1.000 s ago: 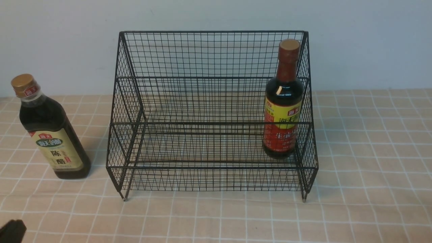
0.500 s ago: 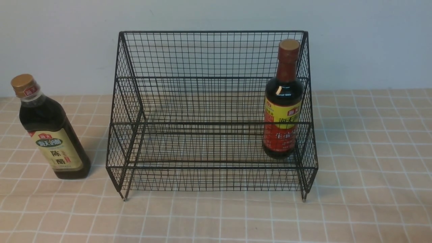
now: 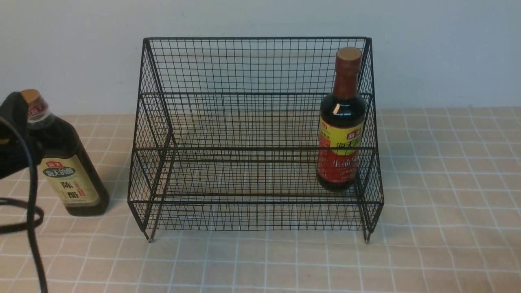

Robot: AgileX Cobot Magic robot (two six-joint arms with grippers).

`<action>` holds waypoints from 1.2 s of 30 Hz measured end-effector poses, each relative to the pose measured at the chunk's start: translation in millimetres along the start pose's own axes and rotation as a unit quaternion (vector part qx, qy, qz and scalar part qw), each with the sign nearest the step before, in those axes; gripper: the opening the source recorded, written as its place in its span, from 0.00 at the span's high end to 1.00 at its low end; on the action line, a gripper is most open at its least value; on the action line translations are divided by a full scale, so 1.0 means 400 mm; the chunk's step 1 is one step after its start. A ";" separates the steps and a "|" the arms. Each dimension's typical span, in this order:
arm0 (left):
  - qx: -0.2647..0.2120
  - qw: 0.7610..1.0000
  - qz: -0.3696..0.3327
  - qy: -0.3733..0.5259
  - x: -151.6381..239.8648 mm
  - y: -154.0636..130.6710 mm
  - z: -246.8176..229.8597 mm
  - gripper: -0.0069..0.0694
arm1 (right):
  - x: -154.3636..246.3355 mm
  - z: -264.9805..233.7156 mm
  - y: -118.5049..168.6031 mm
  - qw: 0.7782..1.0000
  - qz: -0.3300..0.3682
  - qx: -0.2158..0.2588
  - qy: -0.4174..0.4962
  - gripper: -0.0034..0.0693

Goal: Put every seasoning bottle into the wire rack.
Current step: Use the left arm to grab the condiment bottle closest to it

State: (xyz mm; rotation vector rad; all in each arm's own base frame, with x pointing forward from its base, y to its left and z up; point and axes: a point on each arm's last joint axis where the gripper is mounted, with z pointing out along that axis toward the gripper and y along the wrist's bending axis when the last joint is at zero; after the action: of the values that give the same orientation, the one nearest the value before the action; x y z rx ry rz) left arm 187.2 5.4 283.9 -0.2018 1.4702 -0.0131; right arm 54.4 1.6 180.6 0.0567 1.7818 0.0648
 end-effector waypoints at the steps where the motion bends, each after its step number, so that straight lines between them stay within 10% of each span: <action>1: -0.025 1.000 -0.011 0.003 0.012 0.007 0.029 0.16 | 0.000 0.000 0.000 1.000 0.000 0.000 0.000 0.97; 31: -0.116 0.991 -0.014 0.071 0.149 0.016 0.252 0.15 | 0.000 0.000 0.000 1.000 -0.002 0.000 0.000 0.97; 36: -0.117 0.990 -0.010 0.076 0.155 0.017 0.254 0.30 | 0.000 0.000 0.000 1.000 -0.002 0.000 0.000 0.97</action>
State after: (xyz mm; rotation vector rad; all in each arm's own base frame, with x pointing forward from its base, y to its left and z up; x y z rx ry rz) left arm 293.1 16.8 230.4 -0.4142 1.6205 0.1305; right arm 54.4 1.6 180.6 0.0530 1.7819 0.0618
